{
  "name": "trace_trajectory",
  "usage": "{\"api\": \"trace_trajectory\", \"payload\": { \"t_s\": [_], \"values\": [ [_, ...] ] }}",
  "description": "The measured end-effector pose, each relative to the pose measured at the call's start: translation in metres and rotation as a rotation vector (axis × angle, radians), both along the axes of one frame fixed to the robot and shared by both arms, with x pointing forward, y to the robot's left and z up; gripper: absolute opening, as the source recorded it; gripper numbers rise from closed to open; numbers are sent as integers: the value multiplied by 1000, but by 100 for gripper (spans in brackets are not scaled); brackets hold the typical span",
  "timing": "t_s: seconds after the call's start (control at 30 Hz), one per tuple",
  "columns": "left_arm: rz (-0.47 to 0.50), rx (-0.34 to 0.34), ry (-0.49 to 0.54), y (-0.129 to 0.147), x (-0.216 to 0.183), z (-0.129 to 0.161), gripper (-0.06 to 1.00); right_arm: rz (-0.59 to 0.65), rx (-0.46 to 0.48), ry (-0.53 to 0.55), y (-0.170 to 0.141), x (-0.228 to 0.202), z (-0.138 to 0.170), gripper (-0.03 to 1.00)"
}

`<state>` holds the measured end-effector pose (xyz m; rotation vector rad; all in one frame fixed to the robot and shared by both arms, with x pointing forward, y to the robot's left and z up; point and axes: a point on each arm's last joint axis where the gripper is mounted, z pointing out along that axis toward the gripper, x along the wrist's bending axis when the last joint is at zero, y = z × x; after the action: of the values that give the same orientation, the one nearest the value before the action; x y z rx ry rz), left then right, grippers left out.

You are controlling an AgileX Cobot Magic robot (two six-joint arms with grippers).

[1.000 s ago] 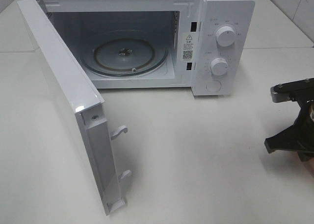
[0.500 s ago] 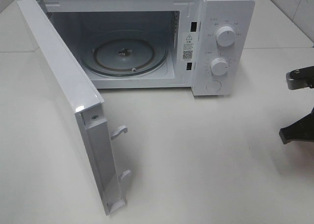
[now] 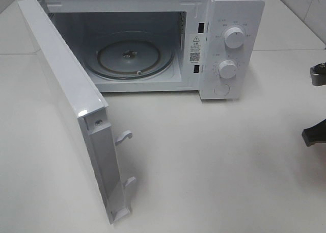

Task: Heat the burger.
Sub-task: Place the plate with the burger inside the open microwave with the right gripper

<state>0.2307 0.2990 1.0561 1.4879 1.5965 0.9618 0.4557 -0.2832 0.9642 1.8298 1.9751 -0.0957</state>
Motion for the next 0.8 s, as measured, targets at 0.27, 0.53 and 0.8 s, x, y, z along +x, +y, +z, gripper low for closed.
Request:
{"api": "trace_trajectory", "payload": {
  "t_s": [0.27, 0.53, 0.8],
  "values": [
    [0, 0, 0, 0, 0, 0, 99, 72, -28, 34, 16, -6, 0, 5],
    [0, 0, 0, 0, 0, 0, 99, 174, -63, 72, 34, -14, 0, 5],
    [0, 0, 0, 0, 0, 0, 99, 268, -98, 103, 53, -23, 1, 5]
  ]
}}
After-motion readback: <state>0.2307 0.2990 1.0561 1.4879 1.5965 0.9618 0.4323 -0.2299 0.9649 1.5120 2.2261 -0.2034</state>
